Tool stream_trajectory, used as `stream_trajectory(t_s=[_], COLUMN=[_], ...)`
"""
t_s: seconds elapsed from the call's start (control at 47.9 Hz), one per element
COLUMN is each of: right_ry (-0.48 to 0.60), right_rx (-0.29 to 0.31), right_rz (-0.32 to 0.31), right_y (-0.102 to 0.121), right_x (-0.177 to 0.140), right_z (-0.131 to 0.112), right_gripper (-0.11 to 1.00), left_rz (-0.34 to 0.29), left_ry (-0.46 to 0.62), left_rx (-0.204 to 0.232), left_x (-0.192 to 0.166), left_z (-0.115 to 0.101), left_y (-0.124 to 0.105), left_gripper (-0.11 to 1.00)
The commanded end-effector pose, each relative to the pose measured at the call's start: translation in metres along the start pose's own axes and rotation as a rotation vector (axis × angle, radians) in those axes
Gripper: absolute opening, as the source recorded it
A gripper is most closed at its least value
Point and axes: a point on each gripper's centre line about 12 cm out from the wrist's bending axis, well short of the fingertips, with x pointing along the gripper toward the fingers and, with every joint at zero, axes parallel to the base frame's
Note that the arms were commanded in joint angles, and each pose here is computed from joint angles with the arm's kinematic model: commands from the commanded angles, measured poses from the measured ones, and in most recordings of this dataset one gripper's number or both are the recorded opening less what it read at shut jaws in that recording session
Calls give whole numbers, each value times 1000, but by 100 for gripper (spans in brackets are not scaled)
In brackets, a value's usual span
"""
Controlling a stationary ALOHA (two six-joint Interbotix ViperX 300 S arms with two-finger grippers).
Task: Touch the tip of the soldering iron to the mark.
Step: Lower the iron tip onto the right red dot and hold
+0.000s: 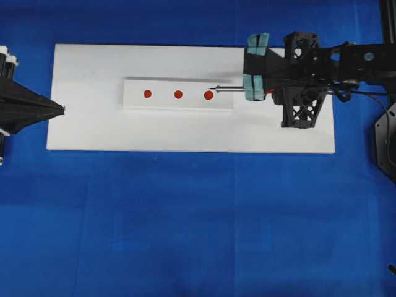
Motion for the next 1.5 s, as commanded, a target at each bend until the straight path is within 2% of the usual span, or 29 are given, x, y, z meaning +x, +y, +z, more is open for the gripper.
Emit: stream_trajectory(t_s=[0.0, 0.292, 1.482], right_ry=[-18, -2, 8], right_rx=[3, 4, 8], right_rz=[5, 11, 12], right_y=[1, 2, 2], right_x=[2, 19, 20], right_z=[3, -2, -4], right_gripper=[6, 6, 6], left_rz=[-4, -4, -6], left_ry=[-14, -14, -12], left_rx=[4, 4, 4], left_x=[2, 2, 2], left_z=[5, 5, 5], left_y=[-1, -1, -1], left_gripper=[0, 0, 0])
